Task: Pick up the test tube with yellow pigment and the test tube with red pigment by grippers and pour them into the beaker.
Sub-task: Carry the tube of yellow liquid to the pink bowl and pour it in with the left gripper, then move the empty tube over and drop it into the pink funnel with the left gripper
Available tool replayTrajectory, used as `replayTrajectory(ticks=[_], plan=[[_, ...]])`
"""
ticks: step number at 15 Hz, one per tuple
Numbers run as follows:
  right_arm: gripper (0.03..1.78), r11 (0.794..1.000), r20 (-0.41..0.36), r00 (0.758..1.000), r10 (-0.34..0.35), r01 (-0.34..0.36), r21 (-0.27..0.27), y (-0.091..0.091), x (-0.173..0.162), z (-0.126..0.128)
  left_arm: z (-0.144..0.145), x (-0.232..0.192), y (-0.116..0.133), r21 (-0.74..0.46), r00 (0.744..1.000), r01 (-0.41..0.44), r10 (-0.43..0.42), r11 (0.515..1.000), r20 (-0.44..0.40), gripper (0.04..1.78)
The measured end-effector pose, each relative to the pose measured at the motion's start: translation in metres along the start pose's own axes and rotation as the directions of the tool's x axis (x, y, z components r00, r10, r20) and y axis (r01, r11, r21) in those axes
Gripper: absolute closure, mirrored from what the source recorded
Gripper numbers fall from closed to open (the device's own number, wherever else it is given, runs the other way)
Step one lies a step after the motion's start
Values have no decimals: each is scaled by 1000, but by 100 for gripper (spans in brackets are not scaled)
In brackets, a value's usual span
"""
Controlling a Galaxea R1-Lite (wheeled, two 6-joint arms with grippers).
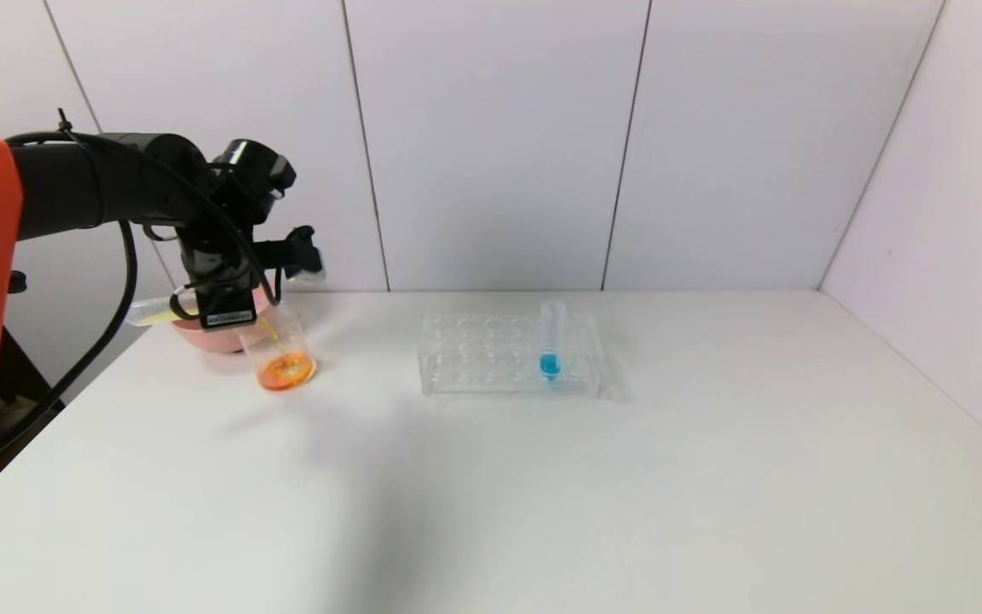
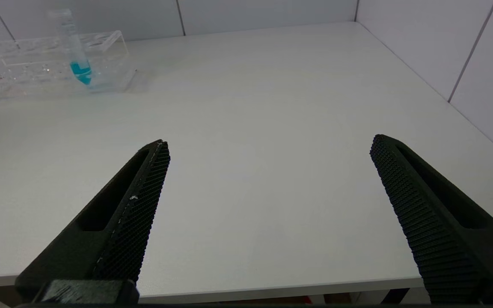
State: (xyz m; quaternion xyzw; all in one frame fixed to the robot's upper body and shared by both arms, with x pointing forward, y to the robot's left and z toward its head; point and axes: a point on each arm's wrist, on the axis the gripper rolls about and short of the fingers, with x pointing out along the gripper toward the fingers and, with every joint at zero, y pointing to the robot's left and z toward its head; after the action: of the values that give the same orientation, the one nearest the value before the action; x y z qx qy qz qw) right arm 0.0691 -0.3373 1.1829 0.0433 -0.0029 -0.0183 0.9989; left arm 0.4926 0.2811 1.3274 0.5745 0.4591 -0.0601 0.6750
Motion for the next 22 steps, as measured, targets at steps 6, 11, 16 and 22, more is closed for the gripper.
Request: replayTrajectory(ticks=[6, 11, 16, 22], plan=[[10, 1000, 0, 1000, 0, 0, 0, 0, 0, 0, 12, 2, -13, 66, 994, -22, 29, 998, -108, 138], [10, 1000, 0, 1000, 0, 0, 0, 0, 0, 0, 18, 3, -20, 81, 995, -3, 11, 997, -100, 138], [10, 1000, 0, 1000, 0, 0, 0, 0, 0, 0, 12, -13, -15, -86, 999, 40, -37, 996, 37, 138], [10, 1000, 0, 1000, 0, 0, 0, 0, 0, 0, -22, -59, -5, -516, 991, 48, 26, 855, 135, 138]])
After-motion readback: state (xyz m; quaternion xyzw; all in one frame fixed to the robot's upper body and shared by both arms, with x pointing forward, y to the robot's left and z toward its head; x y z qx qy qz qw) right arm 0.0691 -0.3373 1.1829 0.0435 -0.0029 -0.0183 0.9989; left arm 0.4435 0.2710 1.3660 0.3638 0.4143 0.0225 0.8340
